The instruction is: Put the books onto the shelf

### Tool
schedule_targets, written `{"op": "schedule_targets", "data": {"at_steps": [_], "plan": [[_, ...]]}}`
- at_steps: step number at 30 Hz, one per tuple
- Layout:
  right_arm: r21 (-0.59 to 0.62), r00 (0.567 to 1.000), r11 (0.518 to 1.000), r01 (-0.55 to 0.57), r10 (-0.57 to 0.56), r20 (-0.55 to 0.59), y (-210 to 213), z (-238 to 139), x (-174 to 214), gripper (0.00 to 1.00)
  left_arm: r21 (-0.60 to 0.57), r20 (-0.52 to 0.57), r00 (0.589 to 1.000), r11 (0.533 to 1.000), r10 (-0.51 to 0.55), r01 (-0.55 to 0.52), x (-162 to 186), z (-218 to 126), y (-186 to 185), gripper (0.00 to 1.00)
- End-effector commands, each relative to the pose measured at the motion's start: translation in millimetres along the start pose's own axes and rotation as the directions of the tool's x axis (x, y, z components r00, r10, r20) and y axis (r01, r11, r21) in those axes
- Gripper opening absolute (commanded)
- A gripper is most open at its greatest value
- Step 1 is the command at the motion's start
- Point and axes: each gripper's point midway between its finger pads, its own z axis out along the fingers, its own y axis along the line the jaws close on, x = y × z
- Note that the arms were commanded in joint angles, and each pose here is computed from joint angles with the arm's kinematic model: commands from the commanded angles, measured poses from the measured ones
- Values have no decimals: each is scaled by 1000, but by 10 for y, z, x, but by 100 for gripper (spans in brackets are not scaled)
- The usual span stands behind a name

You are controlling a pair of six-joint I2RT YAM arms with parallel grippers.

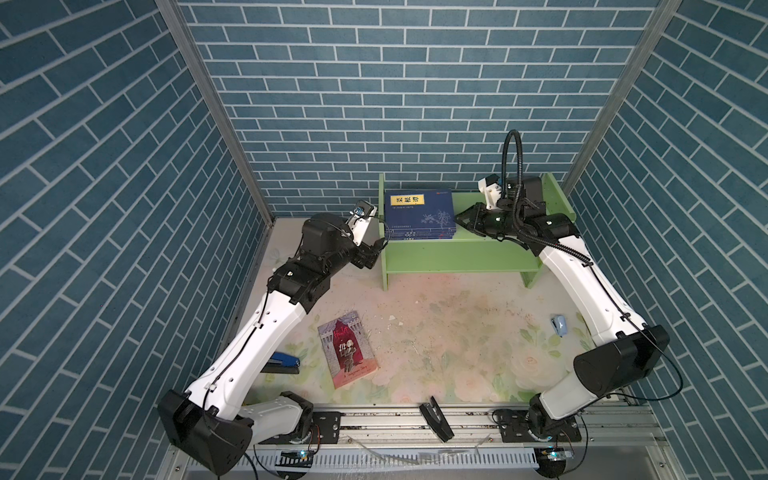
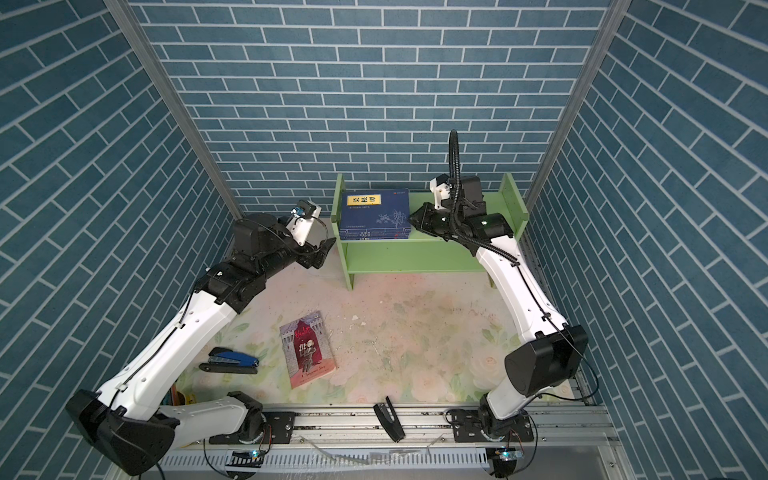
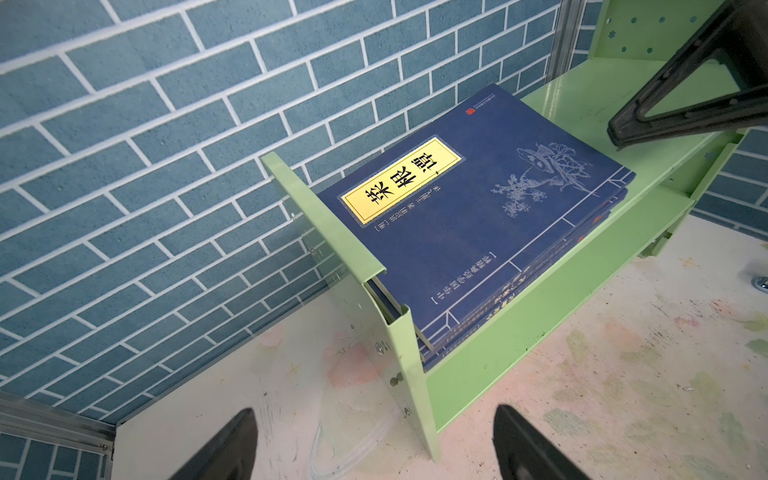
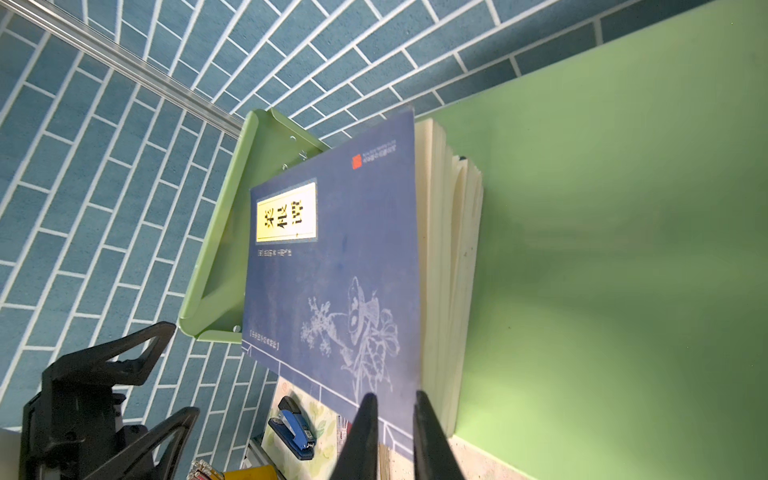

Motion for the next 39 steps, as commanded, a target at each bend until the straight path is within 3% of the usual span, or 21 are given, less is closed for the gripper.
{"op": "schedule_targets", "data": {"at_steps": [1,14,30,39], "plan": [[23,999,999,30,-30,-10,-34,51,-39,18,-11,6,1000,1000,8,-8,-10,20,34,90],[80,999,995,50,-50,-6,-123,106,-125,20,-11,8,1000,1000,5,-5,-9,1,35,90],[45,999,998,40,-39,-33,-101,201,-101,17,-12,13,1000,1000,4,-4,-26,-18,35,90],[39,999,998,40,-39,-37,-79,221,-86,10,-12,14,1000,1000,4,-4,-28,-21,35,90]]}}
